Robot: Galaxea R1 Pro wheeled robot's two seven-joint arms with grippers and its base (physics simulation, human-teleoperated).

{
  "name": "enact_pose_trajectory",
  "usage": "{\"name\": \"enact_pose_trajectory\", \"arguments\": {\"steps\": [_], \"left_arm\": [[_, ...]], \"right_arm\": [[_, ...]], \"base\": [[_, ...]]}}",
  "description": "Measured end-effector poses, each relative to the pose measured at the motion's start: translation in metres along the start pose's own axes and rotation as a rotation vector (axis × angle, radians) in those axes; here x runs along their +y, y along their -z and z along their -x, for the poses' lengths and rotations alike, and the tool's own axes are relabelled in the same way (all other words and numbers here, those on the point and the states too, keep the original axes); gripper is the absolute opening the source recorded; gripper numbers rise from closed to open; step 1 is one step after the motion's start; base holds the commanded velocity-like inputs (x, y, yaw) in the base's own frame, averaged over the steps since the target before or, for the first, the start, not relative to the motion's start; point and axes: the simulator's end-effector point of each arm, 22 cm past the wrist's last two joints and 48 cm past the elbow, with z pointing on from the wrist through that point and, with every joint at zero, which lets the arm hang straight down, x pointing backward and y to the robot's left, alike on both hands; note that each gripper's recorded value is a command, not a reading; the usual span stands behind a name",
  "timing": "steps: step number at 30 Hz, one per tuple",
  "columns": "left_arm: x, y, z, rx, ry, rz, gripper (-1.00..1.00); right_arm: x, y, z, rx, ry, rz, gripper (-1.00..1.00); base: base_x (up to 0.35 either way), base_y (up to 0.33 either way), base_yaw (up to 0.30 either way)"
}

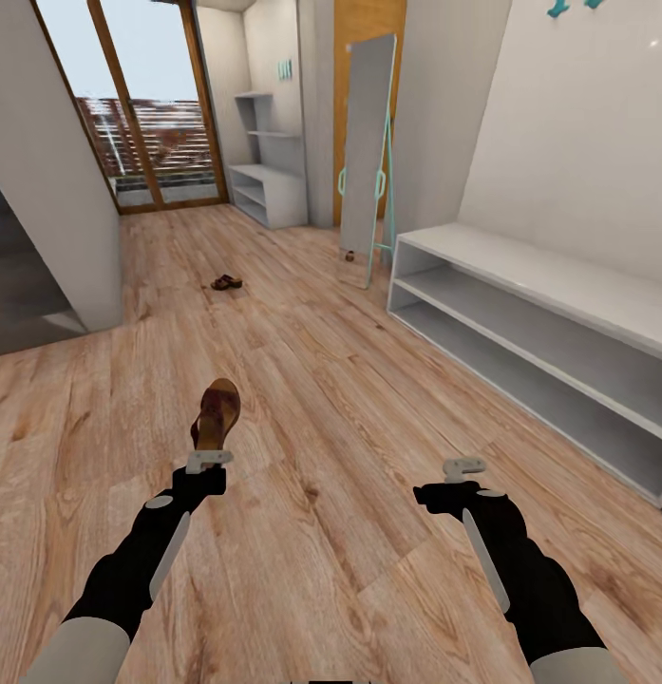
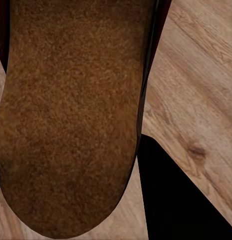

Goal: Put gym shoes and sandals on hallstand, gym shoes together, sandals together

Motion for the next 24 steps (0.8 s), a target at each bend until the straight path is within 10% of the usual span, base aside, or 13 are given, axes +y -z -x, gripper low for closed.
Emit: {"name": "enact_pose_trajectory", "arguments": {"steps": [24], "left_arm": [[0.001,-0.011,-0.027,-0.014,0.001,0.001,-1.00]], "right_arm": [[0.001,-0.018,-0.023,-0.014,0.002,-0.001,1.00]], "base": [[0.000,0.000,0.000]]}}
